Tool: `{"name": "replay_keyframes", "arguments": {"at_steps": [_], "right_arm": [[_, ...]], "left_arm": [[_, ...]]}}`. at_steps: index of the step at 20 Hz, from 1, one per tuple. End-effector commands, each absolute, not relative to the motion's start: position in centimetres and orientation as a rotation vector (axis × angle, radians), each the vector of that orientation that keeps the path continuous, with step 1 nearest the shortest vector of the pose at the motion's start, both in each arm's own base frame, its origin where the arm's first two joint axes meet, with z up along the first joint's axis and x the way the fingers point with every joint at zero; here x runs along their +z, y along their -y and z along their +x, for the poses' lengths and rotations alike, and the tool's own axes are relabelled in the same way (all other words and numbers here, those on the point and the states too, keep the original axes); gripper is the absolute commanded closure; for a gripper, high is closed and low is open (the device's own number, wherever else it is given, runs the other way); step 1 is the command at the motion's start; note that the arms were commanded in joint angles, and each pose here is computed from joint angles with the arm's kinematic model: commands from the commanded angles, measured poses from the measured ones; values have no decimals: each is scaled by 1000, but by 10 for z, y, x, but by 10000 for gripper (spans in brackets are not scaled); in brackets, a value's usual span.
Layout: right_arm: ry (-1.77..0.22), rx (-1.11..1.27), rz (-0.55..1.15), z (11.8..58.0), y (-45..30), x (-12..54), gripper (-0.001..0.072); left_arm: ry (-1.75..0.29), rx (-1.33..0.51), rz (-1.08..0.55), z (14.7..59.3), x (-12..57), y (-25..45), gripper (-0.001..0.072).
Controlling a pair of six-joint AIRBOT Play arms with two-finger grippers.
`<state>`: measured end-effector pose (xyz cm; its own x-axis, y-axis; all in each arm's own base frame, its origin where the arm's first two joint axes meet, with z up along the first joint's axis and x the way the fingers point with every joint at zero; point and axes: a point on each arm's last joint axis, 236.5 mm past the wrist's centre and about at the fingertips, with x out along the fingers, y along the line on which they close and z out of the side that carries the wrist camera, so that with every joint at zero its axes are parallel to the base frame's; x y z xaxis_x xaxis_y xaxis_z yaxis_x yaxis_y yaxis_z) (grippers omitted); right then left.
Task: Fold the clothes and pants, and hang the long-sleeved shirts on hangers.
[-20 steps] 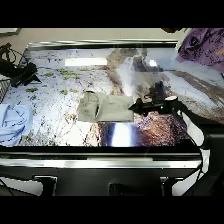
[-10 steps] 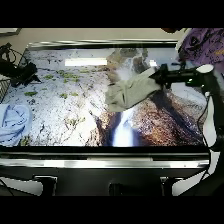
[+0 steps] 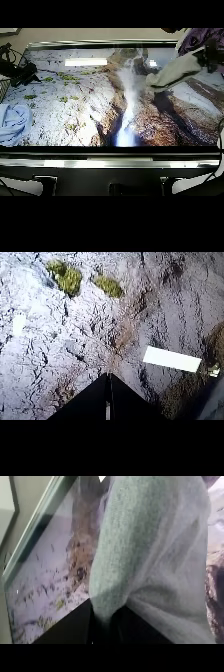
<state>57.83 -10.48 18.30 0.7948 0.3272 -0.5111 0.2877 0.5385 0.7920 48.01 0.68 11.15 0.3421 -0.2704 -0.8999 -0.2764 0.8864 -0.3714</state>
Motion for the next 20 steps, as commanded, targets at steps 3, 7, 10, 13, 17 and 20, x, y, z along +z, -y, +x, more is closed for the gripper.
{"name": "replay_keyframes", "arguments": {"at_steps": [3,7,10,13,17,20], "right_arm": [[-545,-267,1088,546,214,198,677],[-678,-491,1118,492,257,155,675],[-806,-687,1050,439,274,119,675],[-924,-801,1006,391,267,84,675],[-1039,-948,984,320,246,40,674],[-1086,-1049,957,270,231,21,674]], "left_arm": [[-1239,5,-516,480,111,-7,685],[-1250,6,-516,477,111,-6,684],[-1256,5,-515,476,110,-6,684],[-1256,5,-515,476,110,-6,684],[-1257,5,-515,476,110,-6,684],[-1257,4,-515,476,110,-6,684]]}}
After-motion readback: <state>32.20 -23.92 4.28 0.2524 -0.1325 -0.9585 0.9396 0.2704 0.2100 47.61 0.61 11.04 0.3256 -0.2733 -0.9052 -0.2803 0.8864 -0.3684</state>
